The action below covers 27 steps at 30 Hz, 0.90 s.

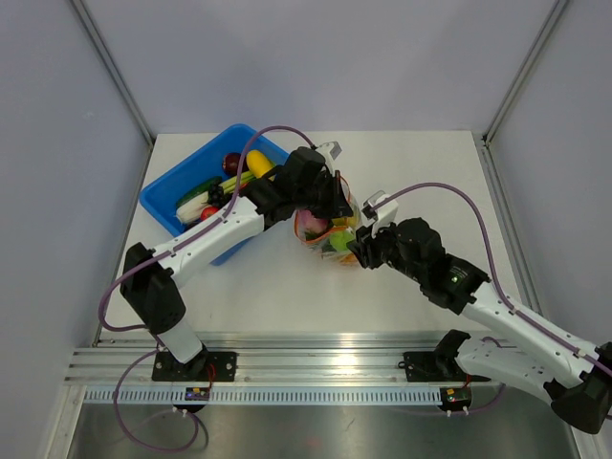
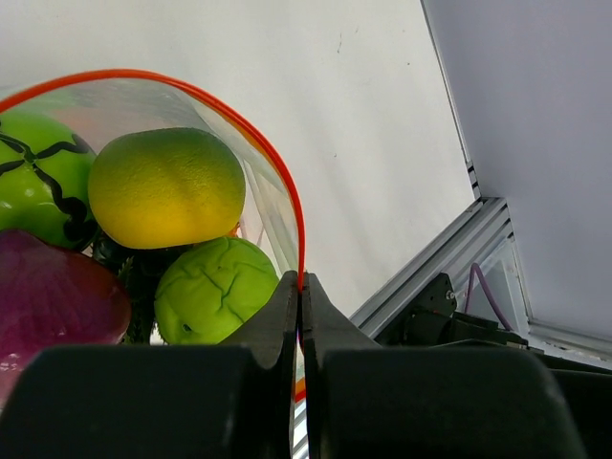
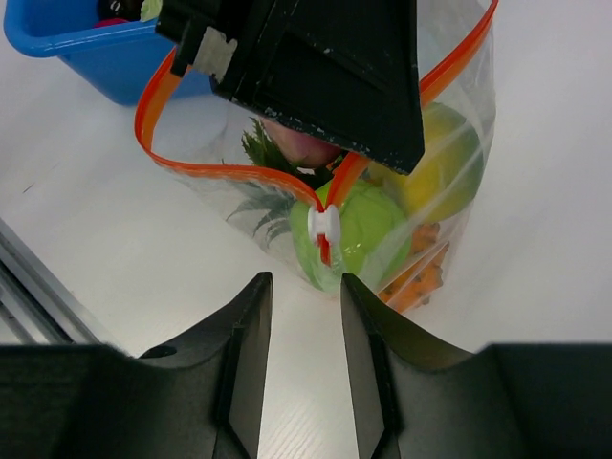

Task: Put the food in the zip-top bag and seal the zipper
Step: Zip the zipper food storage bag at the center of the board.

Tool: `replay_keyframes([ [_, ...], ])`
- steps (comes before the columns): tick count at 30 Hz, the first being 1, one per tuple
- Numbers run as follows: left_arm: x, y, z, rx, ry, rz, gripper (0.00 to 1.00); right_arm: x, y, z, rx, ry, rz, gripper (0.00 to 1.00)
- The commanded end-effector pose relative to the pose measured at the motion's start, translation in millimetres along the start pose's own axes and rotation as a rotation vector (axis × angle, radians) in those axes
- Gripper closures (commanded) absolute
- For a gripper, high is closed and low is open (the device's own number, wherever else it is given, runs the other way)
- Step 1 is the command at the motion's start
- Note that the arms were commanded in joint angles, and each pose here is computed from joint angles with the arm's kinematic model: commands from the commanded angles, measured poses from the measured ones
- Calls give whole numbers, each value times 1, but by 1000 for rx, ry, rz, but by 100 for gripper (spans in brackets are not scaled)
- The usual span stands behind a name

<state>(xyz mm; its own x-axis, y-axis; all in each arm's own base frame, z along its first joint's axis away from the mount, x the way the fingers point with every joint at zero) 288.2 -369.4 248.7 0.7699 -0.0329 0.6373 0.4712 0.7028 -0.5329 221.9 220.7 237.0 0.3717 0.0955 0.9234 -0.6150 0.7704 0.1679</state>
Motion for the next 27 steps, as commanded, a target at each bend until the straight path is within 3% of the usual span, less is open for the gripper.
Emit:
replay_keyframes([
  [1,20,-17,7,-58,-44,-2,100,21,-2,-9,-38,-98,26,59],
  [14,18,-19,8,-71,-38,2,100,10,-7,-22,-75,-91,17,73],
  [27,18,-20,8,-80,-38,6,100,6,-9,-29,-87,-88,2,66],
])
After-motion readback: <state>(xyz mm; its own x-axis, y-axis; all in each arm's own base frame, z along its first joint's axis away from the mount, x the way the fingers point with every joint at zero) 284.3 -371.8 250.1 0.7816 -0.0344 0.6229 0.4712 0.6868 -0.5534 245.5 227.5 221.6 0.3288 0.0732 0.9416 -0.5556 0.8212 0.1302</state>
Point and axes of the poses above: each gripper's point midway between its finger pads, its own z axis back along the fingers, its own y axis along the line the jaws close on, x = y × z, the point moved 1 cm from there along z, back along the fingers, and after that the axes turned 6 degrees about -z, right-handed, at the moved point
